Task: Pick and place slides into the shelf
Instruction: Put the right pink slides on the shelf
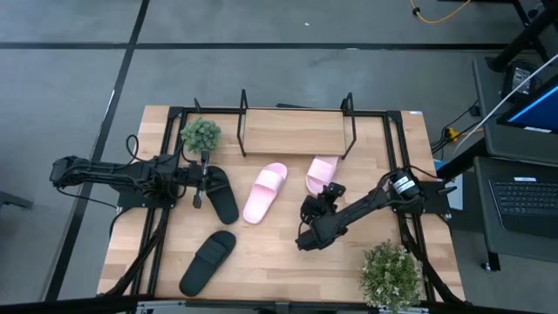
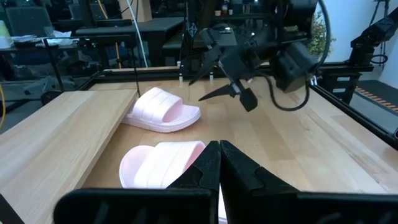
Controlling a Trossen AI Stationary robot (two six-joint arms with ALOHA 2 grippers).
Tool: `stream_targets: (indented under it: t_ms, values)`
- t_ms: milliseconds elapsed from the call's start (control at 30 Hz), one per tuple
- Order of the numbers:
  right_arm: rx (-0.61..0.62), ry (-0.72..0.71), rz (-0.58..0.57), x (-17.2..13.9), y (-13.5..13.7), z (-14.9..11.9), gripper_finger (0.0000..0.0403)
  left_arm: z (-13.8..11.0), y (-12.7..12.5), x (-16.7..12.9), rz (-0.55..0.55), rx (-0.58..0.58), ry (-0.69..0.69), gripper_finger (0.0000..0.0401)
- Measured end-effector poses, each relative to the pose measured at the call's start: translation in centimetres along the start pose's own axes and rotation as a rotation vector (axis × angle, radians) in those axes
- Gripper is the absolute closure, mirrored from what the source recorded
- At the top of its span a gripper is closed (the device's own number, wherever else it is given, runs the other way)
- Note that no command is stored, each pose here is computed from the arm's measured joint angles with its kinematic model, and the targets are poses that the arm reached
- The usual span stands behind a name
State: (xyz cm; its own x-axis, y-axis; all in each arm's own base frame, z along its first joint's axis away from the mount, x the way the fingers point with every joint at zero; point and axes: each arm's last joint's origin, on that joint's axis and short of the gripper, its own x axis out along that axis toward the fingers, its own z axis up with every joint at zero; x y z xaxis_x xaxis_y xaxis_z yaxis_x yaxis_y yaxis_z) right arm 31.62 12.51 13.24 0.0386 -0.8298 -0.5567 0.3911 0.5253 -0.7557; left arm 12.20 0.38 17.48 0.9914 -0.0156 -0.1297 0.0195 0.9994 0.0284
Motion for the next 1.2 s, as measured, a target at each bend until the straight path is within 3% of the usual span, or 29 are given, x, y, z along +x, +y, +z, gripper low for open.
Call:
stream_targets:
  t_ms: [400,667,900,1200]
  values:
    - [0.019,-0.001,-0.01,2.0,0.6,-1.1,0.0172,-0.1,0.0,0.0,-0.001,-0.001,0.013,0.0401]
    - [0.028,0.015,-0.017,2.5,0.3,-0.6,0.0171,-0.1,0.0,0.0,-0.001,-0.001,0.014,0.0401]
    - [0.015,0.012,-0.012,1.1,-0.5,1.0,0.0171,-0.1,0.0,0.0,-0.001,0.0,0.014,0.0401]
    - [0.022,0.024,-0.036,1.7,-0.7,0.8,0.0171,-0.1,0.0,0.0,-0.001,0.0,0.014,0.0401]
